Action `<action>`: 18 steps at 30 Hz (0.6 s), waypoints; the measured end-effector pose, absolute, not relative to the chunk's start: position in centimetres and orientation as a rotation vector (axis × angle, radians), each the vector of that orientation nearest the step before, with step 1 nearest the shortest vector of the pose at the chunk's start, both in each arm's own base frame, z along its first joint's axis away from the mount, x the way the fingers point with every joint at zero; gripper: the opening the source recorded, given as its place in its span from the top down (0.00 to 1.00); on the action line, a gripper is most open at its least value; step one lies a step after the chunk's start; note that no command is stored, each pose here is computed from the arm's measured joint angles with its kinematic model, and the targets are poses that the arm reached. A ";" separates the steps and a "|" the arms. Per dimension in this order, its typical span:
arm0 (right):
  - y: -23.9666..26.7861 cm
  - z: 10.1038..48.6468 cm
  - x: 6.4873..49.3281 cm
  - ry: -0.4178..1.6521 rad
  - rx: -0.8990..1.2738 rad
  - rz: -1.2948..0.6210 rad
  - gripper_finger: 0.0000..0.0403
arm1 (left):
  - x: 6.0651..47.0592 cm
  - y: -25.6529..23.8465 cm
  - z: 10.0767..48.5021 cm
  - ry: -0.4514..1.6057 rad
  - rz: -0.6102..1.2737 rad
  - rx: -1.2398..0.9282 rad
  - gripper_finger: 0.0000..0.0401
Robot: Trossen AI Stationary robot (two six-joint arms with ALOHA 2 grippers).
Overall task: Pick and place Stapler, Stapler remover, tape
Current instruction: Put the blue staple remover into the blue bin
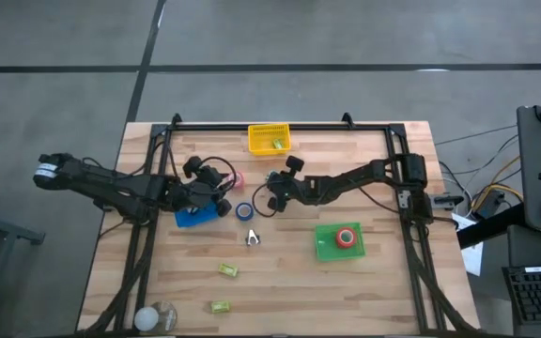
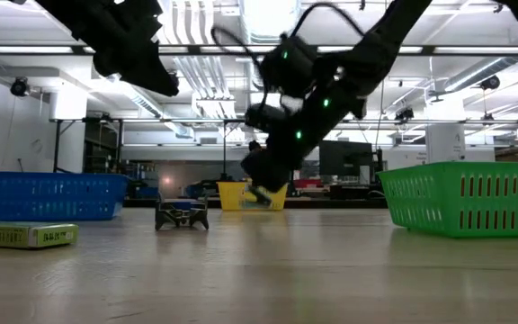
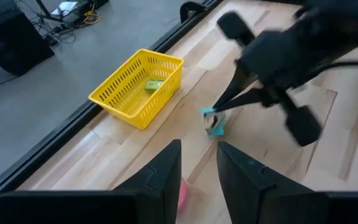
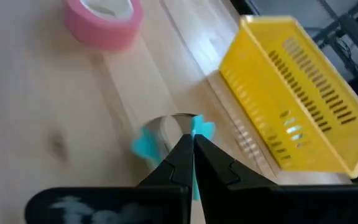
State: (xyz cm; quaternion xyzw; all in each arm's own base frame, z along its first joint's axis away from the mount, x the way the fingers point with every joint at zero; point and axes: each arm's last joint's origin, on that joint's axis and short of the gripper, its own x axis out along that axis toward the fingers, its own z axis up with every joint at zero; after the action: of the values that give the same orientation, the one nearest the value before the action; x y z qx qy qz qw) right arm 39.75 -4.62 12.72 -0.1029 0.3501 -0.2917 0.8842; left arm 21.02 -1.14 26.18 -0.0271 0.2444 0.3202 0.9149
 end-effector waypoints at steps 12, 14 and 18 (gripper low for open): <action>-0.5 22.1 37.3 0.559 -0.154 -0.369 0.98 | 21.2 -1.2 25.9 0.518 0.609 0.053 0.74; 0.3 23.8 36.6 0.510 -0.116 -0.270 0.98 | 21.4 -1.3 25.9 0.503 0.567 0.054 0.74; 1.7 26.8 35.0 0.420 -0.056 -0.130 0.98 | 22.0 -2.0 26.0 0.450 0.411 0.095 0.74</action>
State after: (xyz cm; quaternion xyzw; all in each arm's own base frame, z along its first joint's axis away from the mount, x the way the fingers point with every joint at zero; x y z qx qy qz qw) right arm 35.02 1.72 26.76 -0.0276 0.2082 -0.0645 0.9756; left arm 21.97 -1.99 26.03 0.0466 0.2216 0.2025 0.9528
